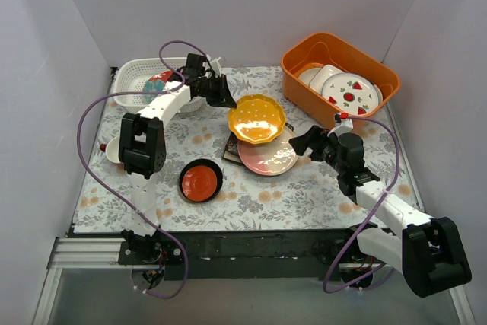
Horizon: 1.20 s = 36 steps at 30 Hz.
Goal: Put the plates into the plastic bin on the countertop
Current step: Pick up the plate at the center of the board, then place the plate in the plastic bin.
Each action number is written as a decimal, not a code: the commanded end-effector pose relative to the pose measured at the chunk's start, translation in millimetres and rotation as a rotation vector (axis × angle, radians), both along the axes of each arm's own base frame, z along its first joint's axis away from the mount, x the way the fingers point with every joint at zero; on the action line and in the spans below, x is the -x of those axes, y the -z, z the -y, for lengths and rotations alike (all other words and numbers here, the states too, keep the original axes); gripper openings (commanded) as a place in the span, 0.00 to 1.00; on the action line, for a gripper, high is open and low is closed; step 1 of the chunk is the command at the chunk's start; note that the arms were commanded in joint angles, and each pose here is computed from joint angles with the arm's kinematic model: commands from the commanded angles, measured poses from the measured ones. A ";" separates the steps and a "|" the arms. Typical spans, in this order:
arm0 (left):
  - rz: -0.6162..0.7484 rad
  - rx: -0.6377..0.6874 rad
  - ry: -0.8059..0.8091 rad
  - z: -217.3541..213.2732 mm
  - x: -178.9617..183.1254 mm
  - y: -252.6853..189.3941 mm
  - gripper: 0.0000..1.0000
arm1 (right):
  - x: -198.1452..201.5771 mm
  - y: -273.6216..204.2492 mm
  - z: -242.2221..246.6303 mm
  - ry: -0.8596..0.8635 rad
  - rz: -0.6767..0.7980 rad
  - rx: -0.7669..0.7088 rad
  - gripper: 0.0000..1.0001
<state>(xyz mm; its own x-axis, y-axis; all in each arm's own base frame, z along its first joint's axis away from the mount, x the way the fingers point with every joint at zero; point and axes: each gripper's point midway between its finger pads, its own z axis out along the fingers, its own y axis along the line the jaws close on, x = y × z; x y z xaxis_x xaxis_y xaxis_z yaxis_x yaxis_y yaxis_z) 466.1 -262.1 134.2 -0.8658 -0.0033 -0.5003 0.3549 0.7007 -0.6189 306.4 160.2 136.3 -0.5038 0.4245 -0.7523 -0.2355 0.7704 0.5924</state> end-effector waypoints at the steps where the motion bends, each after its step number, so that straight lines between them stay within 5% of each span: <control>1: 0.132 0.151 0.031 3.1 8.1 -90.9 0.00 | -3.7 -12.8 -2.7 -0.006 0.065 -0.025 0.97; 36: 0.190 0.275 -0.393 -127.1 -61.6 -118.7 0.00 | -9.6 -0.8 -22.7 -0.092 0.029 -0.072 0.98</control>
